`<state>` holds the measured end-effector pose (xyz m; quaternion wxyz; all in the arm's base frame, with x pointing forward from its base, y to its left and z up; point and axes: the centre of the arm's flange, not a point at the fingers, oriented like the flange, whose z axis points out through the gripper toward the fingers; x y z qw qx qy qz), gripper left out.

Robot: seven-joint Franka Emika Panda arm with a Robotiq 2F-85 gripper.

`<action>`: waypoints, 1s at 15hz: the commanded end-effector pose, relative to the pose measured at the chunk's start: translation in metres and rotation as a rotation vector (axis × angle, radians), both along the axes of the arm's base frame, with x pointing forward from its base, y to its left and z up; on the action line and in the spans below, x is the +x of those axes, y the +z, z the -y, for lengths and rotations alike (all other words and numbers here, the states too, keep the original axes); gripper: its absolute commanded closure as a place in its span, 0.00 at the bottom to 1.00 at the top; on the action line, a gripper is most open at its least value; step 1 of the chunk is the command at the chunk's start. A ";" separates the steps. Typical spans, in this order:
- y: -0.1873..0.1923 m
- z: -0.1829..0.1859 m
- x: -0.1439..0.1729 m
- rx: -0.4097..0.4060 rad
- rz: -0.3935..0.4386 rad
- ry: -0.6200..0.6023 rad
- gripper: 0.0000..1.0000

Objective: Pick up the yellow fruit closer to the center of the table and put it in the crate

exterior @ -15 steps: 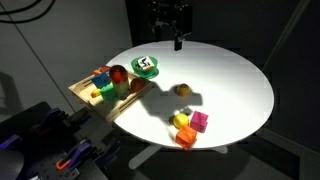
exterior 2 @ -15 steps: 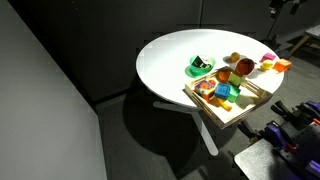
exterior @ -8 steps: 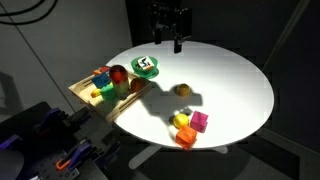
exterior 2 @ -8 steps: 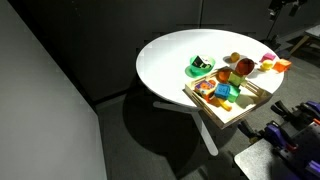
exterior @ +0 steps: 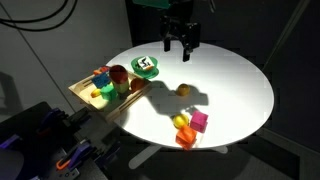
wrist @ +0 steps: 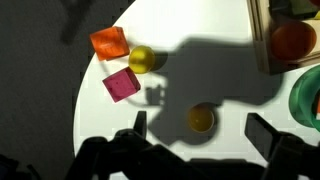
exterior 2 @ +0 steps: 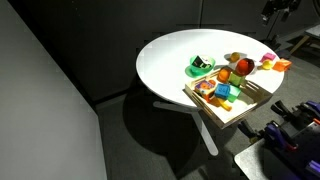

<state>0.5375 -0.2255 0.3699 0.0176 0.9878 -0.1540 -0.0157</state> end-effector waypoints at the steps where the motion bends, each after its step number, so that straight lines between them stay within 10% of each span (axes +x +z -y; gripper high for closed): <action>1: -0.019 0.011 0.027 0.017 0.025 0.024 0.00; 15: -0.112 0.005 0.082 -0.012 0.016 0.087 0.00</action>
